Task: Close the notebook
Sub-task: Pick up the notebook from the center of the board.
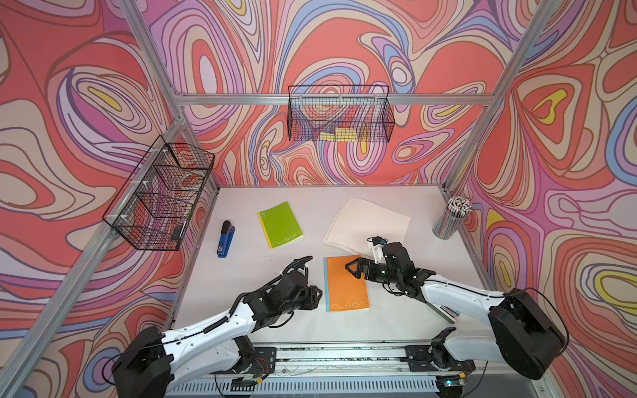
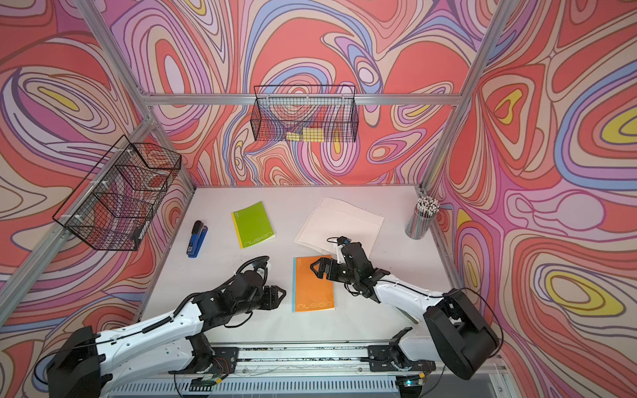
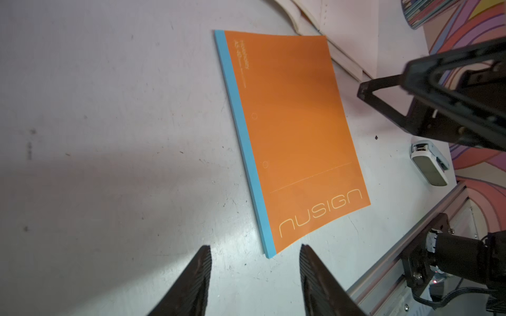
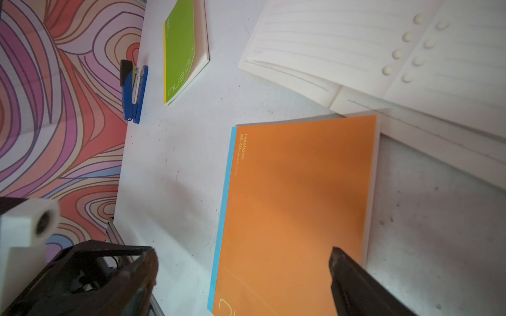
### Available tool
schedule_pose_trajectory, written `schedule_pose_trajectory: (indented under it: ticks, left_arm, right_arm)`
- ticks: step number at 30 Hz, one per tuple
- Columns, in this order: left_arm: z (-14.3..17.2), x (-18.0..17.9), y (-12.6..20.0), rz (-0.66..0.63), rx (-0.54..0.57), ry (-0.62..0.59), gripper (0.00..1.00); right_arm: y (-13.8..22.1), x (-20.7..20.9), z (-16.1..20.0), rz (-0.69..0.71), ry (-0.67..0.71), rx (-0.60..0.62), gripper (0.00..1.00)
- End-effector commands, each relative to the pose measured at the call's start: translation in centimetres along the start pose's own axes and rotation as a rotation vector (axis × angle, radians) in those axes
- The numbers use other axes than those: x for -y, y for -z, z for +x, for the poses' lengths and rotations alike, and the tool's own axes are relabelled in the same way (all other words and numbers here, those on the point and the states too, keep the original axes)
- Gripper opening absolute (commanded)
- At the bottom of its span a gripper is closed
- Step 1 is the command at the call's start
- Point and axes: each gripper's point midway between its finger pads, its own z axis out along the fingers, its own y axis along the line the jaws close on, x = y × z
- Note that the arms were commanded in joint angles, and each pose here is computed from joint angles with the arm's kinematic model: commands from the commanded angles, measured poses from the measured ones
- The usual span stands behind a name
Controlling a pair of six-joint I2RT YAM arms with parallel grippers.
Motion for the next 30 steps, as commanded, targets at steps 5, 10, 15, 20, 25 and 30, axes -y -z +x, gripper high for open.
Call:
schedule_pose_trajectory:
  ticks: [5,10,15,20,25,30]
  left_arm:
    - [-1.8,2.8,-1.3,0.183,-0.035,0.095,0.55]
    - [-2.1,2.9,-2.6,0.195,-0.070,0.113,0.56]
    - [-2.8,2.8,-3.3,0.212,-0.063,0.163,0.57]
    - [-2.8,2.2,-3.6,0.201,-0.070,0.196,0.57]
    - [-2.7,1.7,-4.2,0.184,-0.084,0.200,0.57]
    - [-2.5,1.4,-4.9,0.176,-0.098,0.211,0.58]
  right_arm:
    - [0.3,-0.3,1.5,-0.027,-0.043,-0.047,0.98]
    - [0.0,0.4,2.1,-0.003,-0.055,-0.068,0.98]
    - [-0.5,1.5,3.4,0.016,-0.077,-0.106,0.98]
    - [-1.0,2.4,4.6,0.021,-0.094,-0.134,0.98]
    - [-1.3,3.5,5.2,0.062,-0.107,-0.145,0.98]
    - [-1.7,4.5,6.1,0.085,-0.132,-0.168,0.98]
